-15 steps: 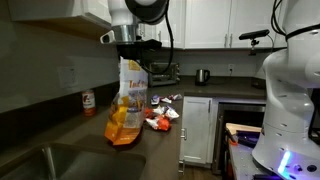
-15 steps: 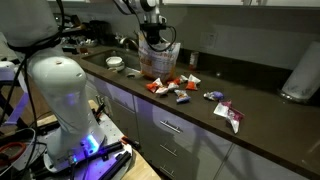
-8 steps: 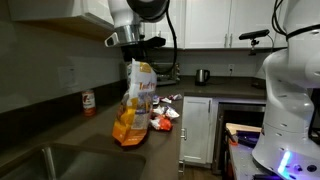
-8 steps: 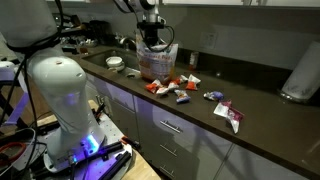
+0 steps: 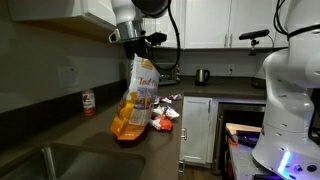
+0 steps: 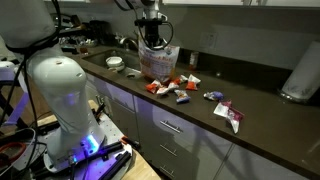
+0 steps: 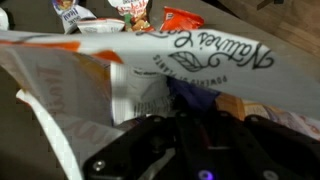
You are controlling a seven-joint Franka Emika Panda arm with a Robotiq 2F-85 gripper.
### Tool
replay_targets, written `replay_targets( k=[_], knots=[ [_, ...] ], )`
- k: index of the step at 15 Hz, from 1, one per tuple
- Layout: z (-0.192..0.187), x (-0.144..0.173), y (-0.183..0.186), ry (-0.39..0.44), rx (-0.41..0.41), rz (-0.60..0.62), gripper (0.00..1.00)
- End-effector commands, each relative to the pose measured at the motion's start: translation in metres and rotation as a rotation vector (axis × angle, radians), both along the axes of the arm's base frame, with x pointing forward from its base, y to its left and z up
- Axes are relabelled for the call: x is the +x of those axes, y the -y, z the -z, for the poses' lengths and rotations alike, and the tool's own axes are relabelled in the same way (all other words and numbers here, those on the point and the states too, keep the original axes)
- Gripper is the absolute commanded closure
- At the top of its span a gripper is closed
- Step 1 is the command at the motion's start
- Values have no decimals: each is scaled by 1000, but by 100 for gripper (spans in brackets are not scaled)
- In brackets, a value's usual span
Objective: Remove two small packets from the pack on the countertop
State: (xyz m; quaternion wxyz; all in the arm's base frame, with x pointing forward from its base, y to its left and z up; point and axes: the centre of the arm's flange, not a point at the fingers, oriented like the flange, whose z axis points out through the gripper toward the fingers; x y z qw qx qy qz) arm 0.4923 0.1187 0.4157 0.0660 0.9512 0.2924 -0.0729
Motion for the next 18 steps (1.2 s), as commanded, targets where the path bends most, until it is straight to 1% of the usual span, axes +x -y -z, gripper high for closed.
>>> replay_targets(
  k=[1,3,8,12,16,18],
  knots=[
    [-19,-2,3,33,-96,44,91],
    [-25,2,2,47,-150,42,91],
    [-46,10,-5,90,-250,21,91],
    [-60,11,-12,143,-341,-1,91],
    [-66,9,-18,219,-452,3,91],
    [-69,7,-20,284,-541,13,91]
  ],
)
